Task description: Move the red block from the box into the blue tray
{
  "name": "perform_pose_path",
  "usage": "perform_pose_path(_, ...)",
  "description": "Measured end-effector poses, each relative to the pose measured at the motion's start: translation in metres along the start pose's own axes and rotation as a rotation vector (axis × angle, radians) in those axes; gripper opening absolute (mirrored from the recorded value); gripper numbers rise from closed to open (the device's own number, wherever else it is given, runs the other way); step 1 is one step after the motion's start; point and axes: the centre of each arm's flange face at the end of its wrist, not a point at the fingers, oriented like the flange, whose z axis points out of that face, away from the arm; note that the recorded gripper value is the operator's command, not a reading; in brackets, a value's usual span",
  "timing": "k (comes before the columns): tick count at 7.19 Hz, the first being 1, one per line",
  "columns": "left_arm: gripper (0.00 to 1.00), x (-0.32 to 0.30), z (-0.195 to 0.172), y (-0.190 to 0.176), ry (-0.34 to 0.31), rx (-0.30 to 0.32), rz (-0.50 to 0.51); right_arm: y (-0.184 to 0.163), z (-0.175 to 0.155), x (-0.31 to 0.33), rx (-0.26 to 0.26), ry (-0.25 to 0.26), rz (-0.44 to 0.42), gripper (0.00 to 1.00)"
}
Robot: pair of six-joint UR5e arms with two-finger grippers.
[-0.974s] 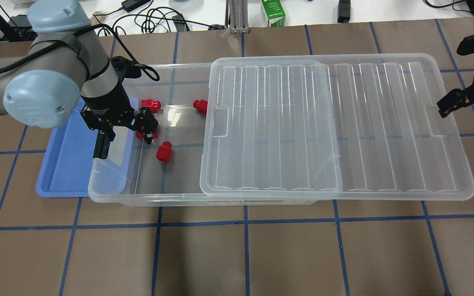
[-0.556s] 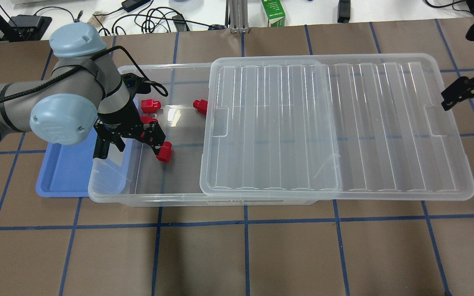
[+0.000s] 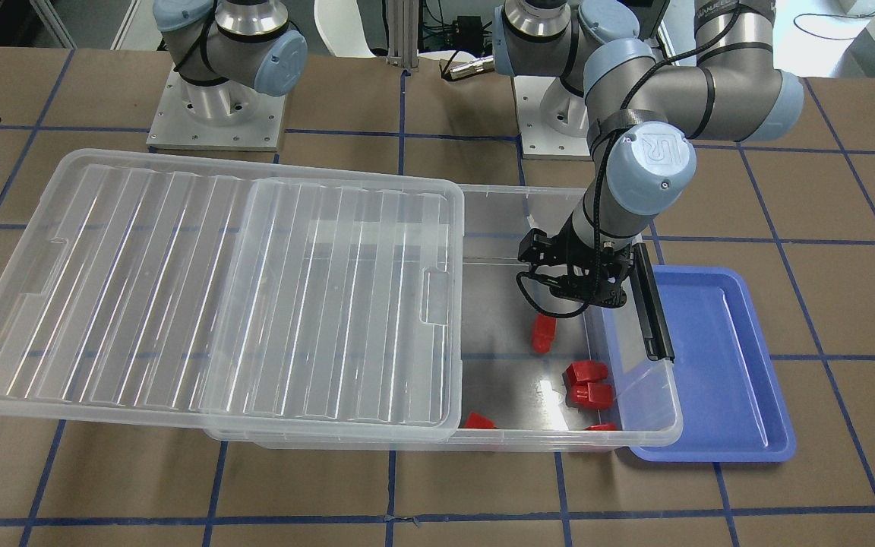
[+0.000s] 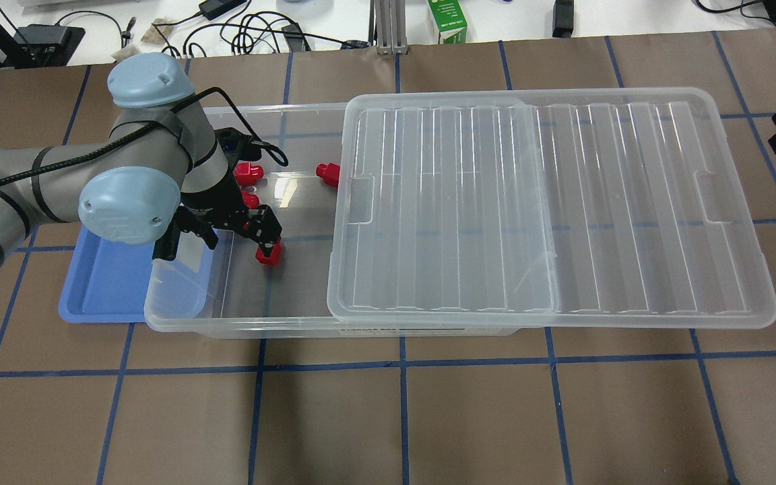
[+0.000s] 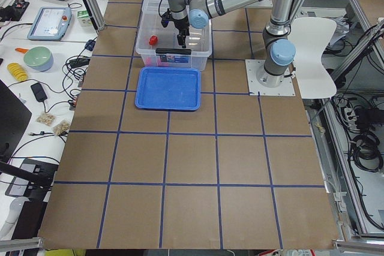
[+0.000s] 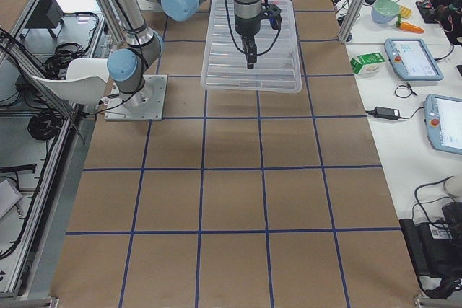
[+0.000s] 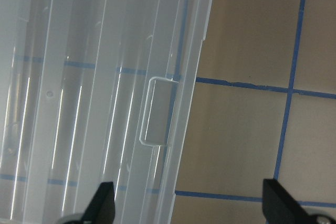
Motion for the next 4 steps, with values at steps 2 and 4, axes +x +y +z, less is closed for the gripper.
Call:
perform_pose_path(2,0.98,-0.002,0.018,-0.012,-0.001,0.002,0.016,0.004,-0.010,-0.015,0.002,-0.012,0.057,1.00)
perform_pose_path(4,0.98,-0.004,0.046,-0.022,0.000,0.000,0.022,-0.016,-0.012,-0.072,0.028,-0.036,0.123,1.00)
